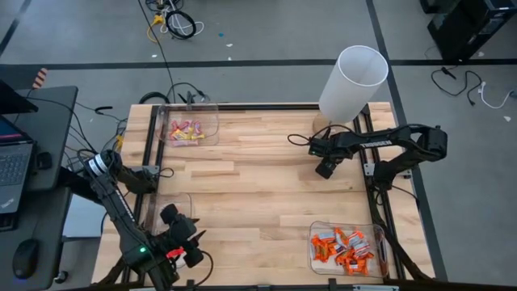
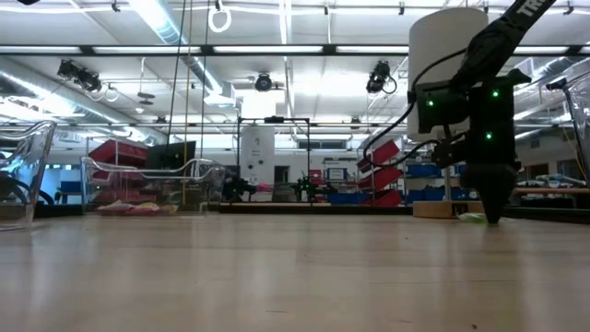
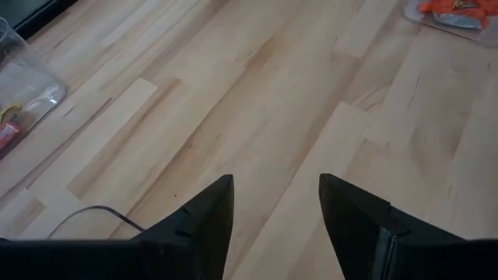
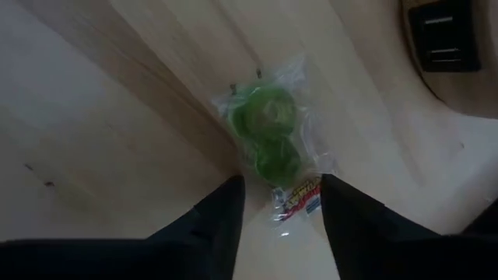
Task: Sort candy
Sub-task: Put the green gummy into the bottom left transparent bin
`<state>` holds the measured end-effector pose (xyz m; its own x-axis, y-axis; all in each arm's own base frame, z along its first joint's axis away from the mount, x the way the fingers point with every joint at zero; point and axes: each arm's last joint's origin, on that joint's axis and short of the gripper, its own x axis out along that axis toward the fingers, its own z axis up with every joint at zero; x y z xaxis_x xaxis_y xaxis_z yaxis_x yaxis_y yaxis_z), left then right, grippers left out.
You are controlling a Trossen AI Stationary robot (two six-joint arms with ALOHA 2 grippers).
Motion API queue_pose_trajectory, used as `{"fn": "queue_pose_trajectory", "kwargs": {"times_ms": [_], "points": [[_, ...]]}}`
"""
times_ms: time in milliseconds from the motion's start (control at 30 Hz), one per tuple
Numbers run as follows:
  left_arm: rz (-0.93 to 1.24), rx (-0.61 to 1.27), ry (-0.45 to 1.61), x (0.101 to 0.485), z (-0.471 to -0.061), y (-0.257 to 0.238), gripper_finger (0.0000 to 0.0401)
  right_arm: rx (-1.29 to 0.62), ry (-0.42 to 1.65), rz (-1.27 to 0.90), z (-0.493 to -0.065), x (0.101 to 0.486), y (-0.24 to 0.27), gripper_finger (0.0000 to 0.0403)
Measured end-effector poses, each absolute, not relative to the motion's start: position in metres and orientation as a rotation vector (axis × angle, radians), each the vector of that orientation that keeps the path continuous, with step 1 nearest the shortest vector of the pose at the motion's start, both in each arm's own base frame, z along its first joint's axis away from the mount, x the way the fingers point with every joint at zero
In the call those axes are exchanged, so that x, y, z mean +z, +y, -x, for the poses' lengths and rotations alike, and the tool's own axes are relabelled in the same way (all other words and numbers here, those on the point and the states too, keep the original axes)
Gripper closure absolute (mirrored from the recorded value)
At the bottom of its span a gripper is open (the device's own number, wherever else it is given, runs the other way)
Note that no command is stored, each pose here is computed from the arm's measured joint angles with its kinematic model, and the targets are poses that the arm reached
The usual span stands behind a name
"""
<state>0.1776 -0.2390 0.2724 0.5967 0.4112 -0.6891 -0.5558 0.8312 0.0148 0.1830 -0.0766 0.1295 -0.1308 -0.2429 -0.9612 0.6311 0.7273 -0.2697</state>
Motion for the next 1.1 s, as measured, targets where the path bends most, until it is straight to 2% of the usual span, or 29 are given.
{"fn": "queue_pose_trajectory", "kwargs": {"times_ms": [133, 333, 533, 800, 900, 1100], "points": [[0.209, 0.566, 0.738, 0.273, -0.178, -0.239, 0.0208, -0.752, 1.520, -0.354, -0.184, 0.129, -0.076, 0.0287], [0.206, 0.566, 0.731, 0.273, -0.178, -0.239, 0.0208, -0.694, 1.513, -0.404, -0.186, 0.128, -0.073, 0.0389], [0.178, 0.561, 0.698, 0.274, -0.179, -0.239, 0.0208, -0.649, 1.464, -0.404, -0.187, 0.137, -0.063, 0.0401], [0.169, 0.558, 0.657, 0.274, -0.180, -0.239, 0.0208, -0.541, 1.223, -0.440, -0.188, 0.175, -0.040, 0.0403], [0.151, 0.548, 0.608, 0.276, -0.181, -0.240, 0.0208, -0.381, 1.035, -0.465, -0.199, 0.193, -0.026, 0.0403], [-0.010, 0.448, 0.495, 0.280, -0.192, -0.249, 0.0208, 0.064, 0.607, -0.478, -0.230, 0.232, 0.013, 0.0403]]}}
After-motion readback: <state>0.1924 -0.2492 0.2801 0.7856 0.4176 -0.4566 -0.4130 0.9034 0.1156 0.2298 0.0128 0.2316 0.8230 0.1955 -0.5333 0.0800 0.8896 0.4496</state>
